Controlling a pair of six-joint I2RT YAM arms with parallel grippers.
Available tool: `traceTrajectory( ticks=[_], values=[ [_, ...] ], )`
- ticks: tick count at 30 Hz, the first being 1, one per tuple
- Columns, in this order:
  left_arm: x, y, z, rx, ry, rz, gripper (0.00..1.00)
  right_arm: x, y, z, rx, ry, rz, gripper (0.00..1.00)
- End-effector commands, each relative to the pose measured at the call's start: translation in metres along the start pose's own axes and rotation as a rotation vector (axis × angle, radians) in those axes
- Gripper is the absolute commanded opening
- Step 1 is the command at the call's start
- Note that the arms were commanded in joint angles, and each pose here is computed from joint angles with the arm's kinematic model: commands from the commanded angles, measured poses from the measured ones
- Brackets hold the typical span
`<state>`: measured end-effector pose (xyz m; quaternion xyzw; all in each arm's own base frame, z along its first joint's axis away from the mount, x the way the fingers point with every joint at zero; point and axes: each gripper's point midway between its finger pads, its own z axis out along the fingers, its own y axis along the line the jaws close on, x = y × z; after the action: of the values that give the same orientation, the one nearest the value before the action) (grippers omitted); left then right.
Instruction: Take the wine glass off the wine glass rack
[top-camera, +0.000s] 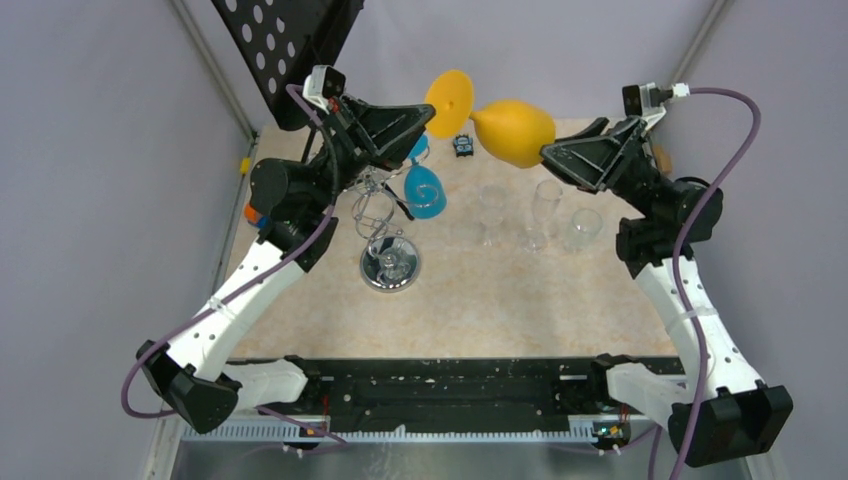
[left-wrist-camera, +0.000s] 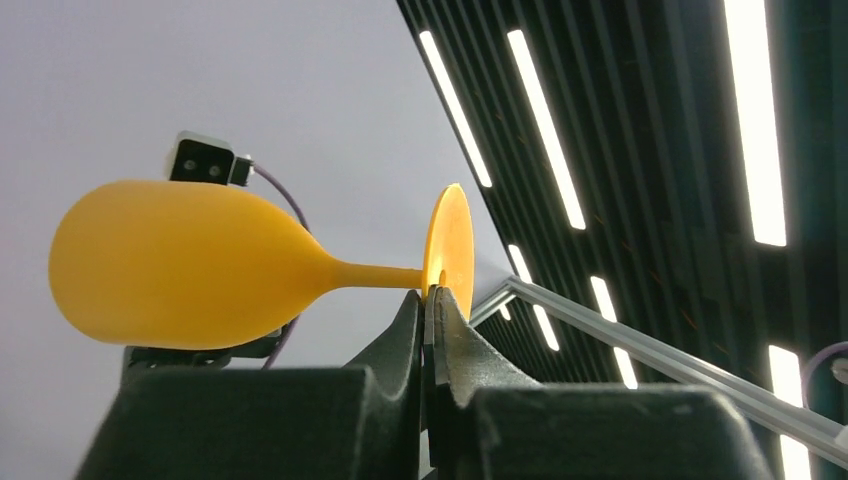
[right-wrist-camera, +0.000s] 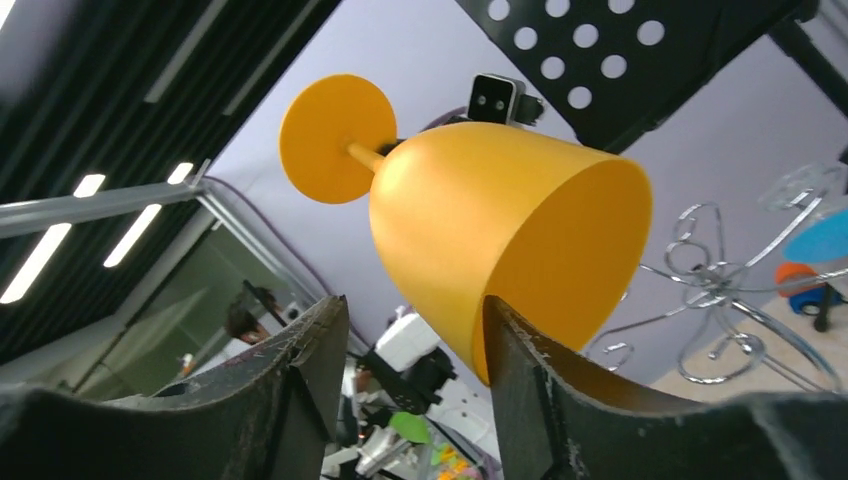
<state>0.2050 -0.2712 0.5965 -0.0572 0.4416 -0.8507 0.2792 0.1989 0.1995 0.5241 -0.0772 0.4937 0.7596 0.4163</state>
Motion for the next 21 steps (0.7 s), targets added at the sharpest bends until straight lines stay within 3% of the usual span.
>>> traceTrajectory(
  ticks=[1, 8, 9, 13, 17, 21],
  values=[
    [0.001, -0.028, -0.003, 0.110, -0.021, 0.015, 0.00, 0.000, 0.057, 0.002, -0.193, -0.007, -0.077, 0.43],
    [0.004, -0.031, -0.004, 0.112, -0.010, 0.013, 0.00, -0.006, 0.077, 0.000, -0.303, -0.039, -0.095, 0.03],
    [0.004, -0.030, -0.004, 0.104, -0.010, 0.011, 0.04, -0.007, 0.077, 0.002, -0.304, -0.038, -0.098, 0.00],
    [0.005, -0.030, -0.004, 0.058, -0.016, 0.039, 0.50, -0.011, 0.076, 0.007, -0.279, -0.040, -0.133, 0.00],
    [0.002, -0.026, -0.011, -0.019, -0.062, 0.127, 0.70, -0.020, 0.065, 0.016, -0.178, -0.063, -0.200, 0.00],
    [-0.006, -0.014, -0.025, -0.106, -0.135, 0.200, 0.76, -0.034, 0.046, 0.023, 0.002, -0.097, -0.293, 0.00]
  ],
)
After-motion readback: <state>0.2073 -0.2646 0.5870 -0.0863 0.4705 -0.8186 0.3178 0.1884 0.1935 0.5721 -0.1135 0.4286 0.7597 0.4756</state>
